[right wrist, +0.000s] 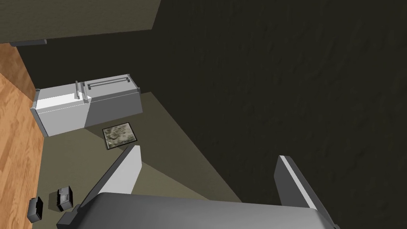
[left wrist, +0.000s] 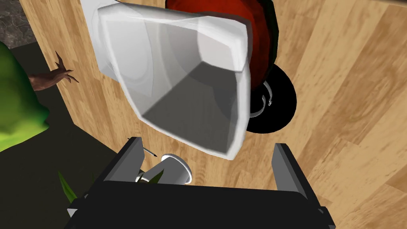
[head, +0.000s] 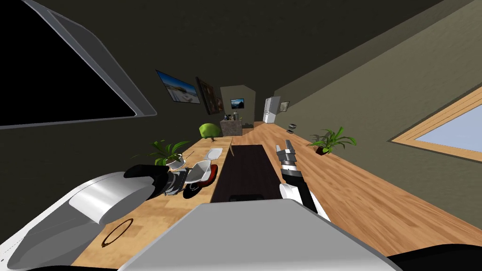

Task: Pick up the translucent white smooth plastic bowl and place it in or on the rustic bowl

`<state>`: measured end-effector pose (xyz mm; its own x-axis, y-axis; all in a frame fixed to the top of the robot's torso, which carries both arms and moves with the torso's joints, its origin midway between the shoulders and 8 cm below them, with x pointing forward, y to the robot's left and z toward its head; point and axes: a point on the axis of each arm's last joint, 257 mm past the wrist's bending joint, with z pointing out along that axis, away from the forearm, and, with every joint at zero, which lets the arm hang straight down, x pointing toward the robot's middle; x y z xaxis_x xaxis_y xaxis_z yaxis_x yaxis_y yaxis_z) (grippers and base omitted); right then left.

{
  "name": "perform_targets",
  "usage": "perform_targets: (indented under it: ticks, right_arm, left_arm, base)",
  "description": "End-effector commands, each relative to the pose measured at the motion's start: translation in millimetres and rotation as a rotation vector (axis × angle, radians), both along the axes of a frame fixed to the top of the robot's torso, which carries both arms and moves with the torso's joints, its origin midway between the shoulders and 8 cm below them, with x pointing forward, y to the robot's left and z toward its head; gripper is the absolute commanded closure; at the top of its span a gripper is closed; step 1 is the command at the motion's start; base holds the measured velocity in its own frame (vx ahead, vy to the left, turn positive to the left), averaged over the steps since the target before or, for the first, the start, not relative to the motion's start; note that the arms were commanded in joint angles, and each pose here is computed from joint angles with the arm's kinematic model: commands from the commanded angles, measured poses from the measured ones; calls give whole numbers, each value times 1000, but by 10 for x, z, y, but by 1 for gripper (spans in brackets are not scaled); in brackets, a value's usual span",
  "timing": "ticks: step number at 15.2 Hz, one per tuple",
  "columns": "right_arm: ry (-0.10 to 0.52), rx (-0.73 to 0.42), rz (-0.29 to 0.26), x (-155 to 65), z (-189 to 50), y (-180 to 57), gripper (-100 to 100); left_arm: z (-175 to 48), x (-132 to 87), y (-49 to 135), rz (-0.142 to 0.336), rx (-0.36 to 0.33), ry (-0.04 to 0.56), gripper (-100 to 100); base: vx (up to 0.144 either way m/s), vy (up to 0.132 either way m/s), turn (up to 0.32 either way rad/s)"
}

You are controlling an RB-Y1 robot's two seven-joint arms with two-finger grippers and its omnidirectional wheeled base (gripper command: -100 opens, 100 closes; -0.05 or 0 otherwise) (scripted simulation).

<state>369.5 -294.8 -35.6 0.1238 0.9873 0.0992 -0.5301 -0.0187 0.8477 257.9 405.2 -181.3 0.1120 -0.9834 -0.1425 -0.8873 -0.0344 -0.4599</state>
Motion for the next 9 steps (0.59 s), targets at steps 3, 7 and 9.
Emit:
perform_targets:
  ticks: [3, 7, 9]
  right_arm:
    - [0, 0, 0, 0, 0, 0, 0]
    - [0, 0, 0, 0, 0, 0, 0]
    - [0, 0, 0, 0, 0, 0, 0]
  left_arm:
    - [219, 6, 52, 24, -5, -6, -100]
    - [388, 2, 78, 37, -8, -13, -100]
    - [376, -5, 79, 35, -8, -15, -100]
  base:
    - [-58, 9, -50]
    - [-45, 13, -36]
    - [-45, 16, -38]
